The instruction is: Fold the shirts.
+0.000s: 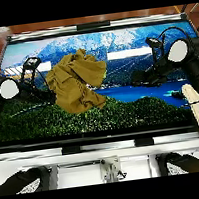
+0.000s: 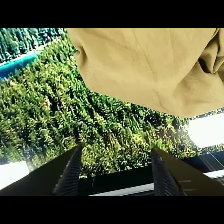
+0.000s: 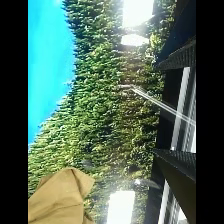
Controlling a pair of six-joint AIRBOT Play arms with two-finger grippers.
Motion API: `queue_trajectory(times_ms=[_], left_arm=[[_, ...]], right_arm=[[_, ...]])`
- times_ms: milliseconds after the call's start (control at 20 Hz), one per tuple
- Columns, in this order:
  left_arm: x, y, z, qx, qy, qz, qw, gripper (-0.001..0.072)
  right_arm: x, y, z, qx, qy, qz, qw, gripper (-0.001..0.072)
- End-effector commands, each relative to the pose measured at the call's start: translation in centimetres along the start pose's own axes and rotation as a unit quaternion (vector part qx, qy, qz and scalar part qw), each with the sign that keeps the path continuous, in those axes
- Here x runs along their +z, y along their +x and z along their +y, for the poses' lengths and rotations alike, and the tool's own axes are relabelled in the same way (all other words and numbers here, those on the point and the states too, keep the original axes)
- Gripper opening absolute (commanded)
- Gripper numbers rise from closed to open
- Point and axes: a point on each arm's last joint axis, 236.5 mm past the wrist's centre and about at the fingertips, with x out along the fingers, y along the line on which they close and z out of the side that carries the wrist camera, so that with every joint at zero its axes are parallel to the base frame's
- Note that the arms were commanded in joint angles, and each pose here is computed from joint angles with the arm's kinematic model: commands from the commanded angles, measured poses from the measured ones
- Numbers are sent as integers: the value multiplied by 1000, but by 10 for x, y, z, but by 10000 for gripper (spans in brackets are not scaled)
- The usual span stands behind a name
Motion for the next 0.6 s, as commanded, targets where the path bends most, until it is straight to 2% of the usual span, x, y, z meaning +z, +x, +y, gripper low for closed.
queue_trajectory(times_ms=[0, 550], left_arm=[[0, 0, 0, 0, 0, 0, 1000, 537], [0, 0, 0, 0, 0, 0, 1000, 538]], right_arm=[[0, 0, 0, 0, 0, 1, 1000, 620], [5, 0, 1, 2, 0, -10, 1000, 620]])
